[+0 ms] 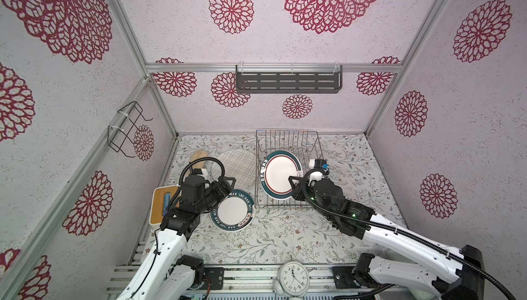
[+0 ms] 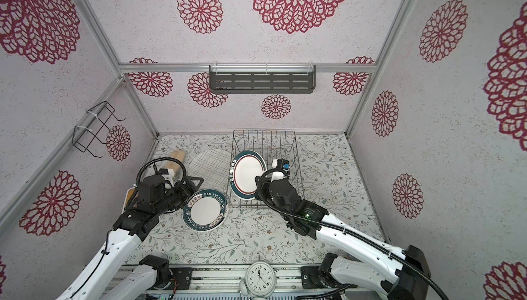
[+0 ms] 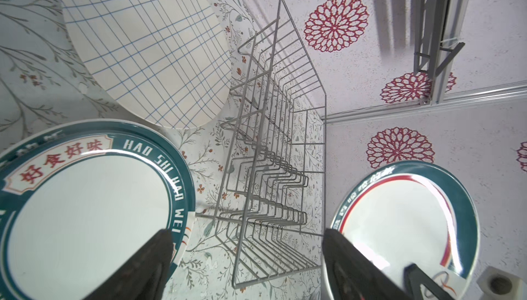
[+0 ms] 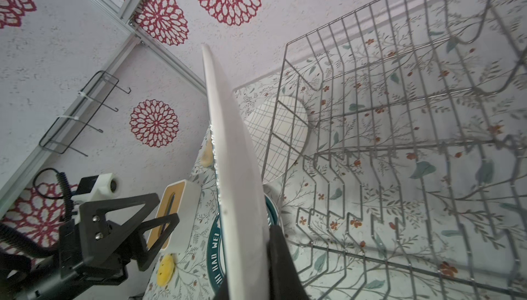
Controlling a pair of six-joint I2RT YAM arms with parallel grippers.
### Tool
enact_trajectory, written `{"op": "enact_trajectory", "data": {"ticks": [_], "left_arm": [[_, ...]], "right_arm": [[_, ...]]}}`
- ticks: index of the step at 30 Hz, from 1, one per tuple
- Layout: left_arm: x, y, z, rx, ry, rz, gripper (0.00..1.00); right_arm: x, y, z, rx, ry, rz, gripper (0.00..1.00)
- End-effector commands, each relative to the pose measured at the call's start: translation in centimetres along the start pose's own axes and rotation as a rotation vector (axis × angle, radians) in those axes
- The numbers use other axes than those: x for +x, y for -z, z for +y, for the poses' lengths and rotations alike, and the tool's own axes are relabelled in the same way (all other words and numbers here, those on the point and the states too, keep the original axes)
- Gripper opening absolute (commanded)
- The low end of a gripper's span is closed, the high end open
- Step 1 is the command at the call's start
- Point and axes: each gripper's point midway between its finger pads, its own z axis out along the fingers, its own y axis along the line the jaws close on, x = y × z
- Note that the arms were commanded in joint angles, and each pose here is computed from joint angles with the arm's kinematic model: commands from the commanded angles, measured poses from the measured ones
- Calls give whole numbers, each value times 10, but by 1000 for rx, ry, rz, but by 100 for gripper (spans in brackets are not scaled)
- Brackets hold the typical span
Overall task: Unload the plates from the dish rack
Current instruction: 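Lift the green-and-red-rimmed plate out of the rack with the right gripper, then hold the plate up with the right gripper while the left gripper grasps its rim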
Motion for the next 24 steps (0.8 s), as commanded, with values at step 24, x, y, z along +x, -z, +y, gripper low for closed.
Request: {"op": "enact_trajectory", "data": {"ticks": [24], "left_arm": [[6, 0, -86, 315, 19, -11, 84]], "right_arm": [[-42, -15, 53, -364, -465, -232, 0]]}}
